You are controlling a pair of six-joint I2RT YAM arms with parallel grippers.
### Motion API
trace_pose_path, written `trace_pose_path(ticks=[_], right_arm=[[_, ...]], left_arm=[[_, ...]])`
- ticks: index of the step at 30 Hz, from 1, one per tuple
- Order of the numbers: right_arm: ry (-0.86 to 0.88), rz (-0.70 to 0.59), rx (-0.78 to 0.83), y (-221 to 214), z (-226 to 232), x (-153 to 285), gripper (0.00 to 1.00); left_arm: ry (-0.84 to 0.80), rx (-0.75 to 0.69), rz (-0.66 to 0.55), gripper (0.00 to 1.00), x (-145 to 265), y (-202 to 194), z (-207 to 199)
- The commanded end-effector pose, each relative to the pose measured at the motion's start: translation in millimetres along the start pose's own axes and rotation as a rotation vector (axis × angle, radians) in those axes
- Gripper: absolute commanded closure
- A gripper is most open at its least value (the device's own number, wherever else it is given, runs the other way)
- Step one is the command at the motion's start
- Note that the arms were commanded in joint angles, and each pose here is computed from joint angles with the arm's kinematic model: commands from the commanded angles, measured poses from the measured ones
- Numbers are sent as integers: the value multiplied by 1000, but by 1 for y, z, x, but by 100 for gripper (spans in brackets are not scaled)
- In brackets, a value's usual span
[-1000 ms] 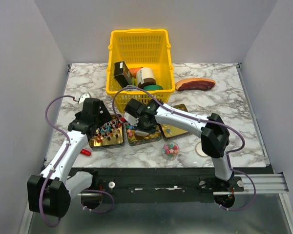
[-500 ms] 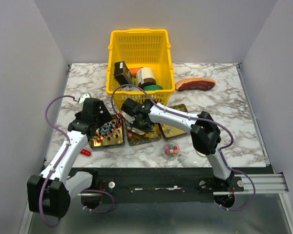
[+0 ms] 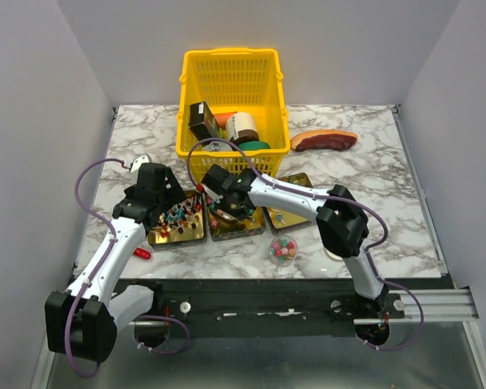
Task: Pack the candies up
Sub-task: Scoop the fake candies from the storage box.
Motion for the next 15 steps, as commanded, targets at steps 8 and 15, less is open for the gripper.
trace_pose_path(ticks=[8,15], right_arm=[[-57,-114,-36,-5,-14,23,99],[-76,-116,-28,-18,-19,35,99]], left_arm=[[13,1,-21,1,1,2,3],[6,2,-16,1,0,2,2]])
Point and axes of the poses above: each gripper's point midway between its finger pads, its own x axis back along the fingers, its own z axis along the line the jaws close on, y = z × x, the point moved 7 cm from there along x, back along the fingers, and after that the axes turned 9 degrees about -x, right-handed, at the moved point
